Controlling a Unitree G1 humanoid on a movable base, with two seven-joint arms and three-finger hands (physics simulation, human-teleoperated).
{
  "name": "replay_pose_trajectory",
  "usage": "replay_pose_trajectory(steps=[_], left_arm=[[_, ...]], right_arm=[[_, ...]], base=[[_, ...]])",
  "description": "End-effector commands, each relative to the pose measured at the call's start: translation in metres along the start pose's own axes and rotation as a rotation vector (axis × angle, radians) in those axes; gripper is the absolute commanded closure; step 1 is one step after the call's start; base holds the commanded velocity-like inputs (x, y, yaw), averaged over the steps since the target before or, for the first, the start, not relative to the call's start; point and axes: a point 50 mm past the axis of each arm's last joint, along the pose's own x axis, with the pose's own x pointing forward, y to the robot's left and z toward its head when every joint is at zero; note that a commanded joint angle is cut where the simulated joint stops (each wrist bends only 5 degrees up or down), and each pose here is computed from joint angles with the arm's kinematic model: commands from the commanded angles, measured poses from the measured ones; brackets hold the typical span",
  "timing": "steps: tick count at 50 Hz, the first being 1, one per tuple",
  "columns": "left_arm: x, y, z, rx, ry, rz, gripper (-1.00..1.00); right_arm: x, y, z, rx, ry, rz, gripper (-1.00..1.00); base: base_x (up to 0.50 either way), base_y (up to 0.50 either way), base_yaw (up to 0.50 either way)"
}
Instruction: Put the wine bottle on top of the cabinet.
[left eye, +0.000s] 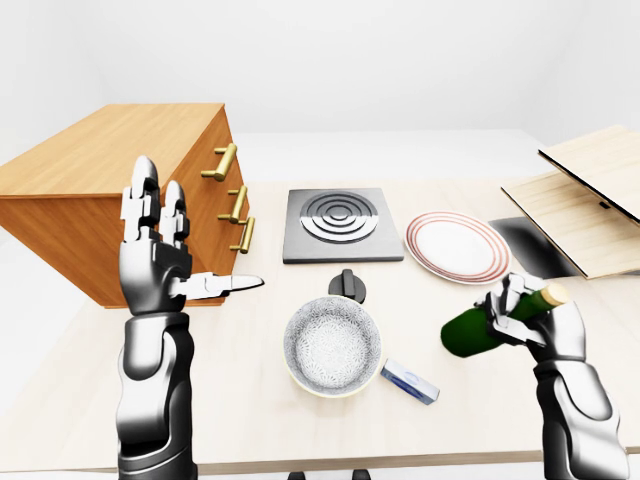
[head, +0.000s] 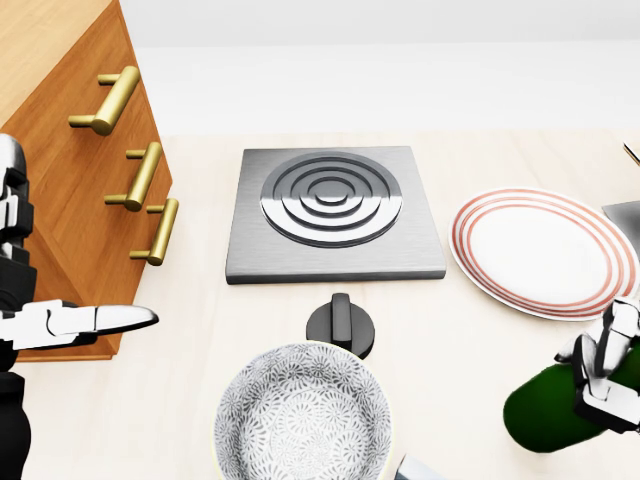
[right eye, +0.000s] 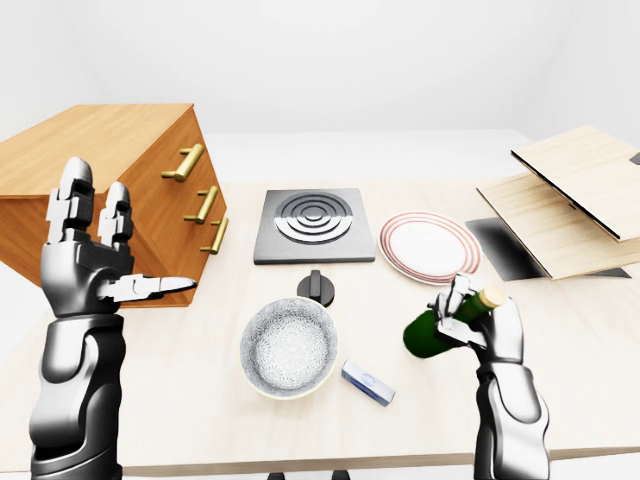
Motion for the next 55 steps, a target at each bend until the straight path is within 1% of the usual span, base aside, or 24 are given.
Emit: replay_pose_trajectory(steps=[1,3,8,9,10,11,15,18,20,21,23,28,32,33,37,40,45,48,52,55], left_arm=[[0.0,0.0,0.0,-0.002,0.001,0.0,-1.0],[-0.001,0.0,0.0,-0.002,0.002,-0.001,-1.0],[-0.002,0.001,0.002,-0.002,-0.006,0.002,-1.0],[-0.001,0.002,0.004,-0.002,-0.014,0.004,-1.0],[-0.001,0.003,0.005,-0.002,-0.019,0.005,-1.0],[-0.002,0.003,0.007,-0.003,-0.028,0.004,-1.0],[-0.002,0.002,0.009,-0.004,-0.036,0.004,-1.0],[-0.002,0.003,0.01,-0.006,-0.039,0.003,-1.0],[-0.002,0.002,0.005,-0.004,-0.019,0.001,-1.0],[0.0,0.002,0.011,-0.006,-0.046,0.001,-1.0],[0.001,0.003,0.015,-0.007,-0.062,0.003,-1.0],[0.0,0.004,0.016,-0.009,-0.067,0.006,-1.0],[0.001,0.004,0.015,-0.008,-0.063,0.008,-1.0],[0.001,0.004,0.014,-0.007,-0.059,0.009,-1.0],[0.002,0.003,0.015,-0.007,-0.066,0.01,-1.0],[0.002,0.003,0.018,-0.007,-0.077,0.008,-1.0],[0.001,0.003,0.016,-0.004,-0.066,0.007,-1.0],[0.001,0.003,0.017,-0.004,-0.071,0.007,-1.0],[0.0,0.004,0.015,-0.002,-0.063,0.006,-1.0],[0.001,0.005,0.013,-0.001,-0.056,0.01,-1.0]], right_arm=[[-0.02,0.017,0.068,-0.054,-0.295,-0.013,1.0],[-0.024,0.021,0.081,-0.084,-0.351,-0.005,1.0],[-0.039,0.032,0.122,-0.157,-0.545,0.026,1.0],[-0.045,0.036,0.137,-0.183,-0.618,0.04,1.0],[-0.046,0.038,0.141,-0.196,-0.642,0.041,1.0],[-0.05,0.041,0.152,-0.212,-0.703,0.049,1.0],[-0.059,0.05,0.173,-0.248,-0.83,0.068,1.0],[-0.058,0.054,0.173,-0.271,-0.829,0.074,1.0],[-0.056,0.057,0.17,-0.274,-0.816,0.087,1.0],[-0.056,0.058,0.172,-0.277,-0.823,0.089,1.0],[-0.058,0.06,0.178,-0.293,-0.865,0.095,1.0],[-0.05,0.064,0.187,-0.302,-0.922,0.11,1.0],[-0.039,0.066,0.192,-0.29,-0.938,0.121,1.0],[-0.033,0.068,0.193,-0.282,-0.939,0.129,1.0],[-0.024,0.075,0.198,-0.252,-0.965,0.156,1.0],[-0.02,0.079,0.204,-0.239,-0.989,0.172,1.0],[-0.015,0.087,0.215,-0.227,-1.038,0.198,1.0],[-0.012,0.088,0.214,-0.224,-1.028,0.205,1.0],[-0.002,0.089,0.204,-0.208,-0.964,0.207,1.0],[0.004,0.091,0.203,-0.196,-0.947,0.212,1.0]], base=[[0.0,0.0,0.0],[0.0,0.0,0.0],[0.0,0.0,0.0],[0.0,0.0,0.0],[0.0,0.0,0.0],[0.0,0.0,0.0],[0.0,0.0,0.0],[0.0,0.0,0.0],[0.0,0.0,0.0],[0.0,0.0,0.0],[0.0,0.0,0.0],[0.0,0.0,0.0],[0.0,0.0,0.0],[0.0,0.0,0.0],[0.0,0.0,0.0],[0.0,0.0,0.0],[0.0,0.0,0.0],[0.0,0.0,0.0],[0.0,0.0,0.0],[0.0,0.0,0.0]])
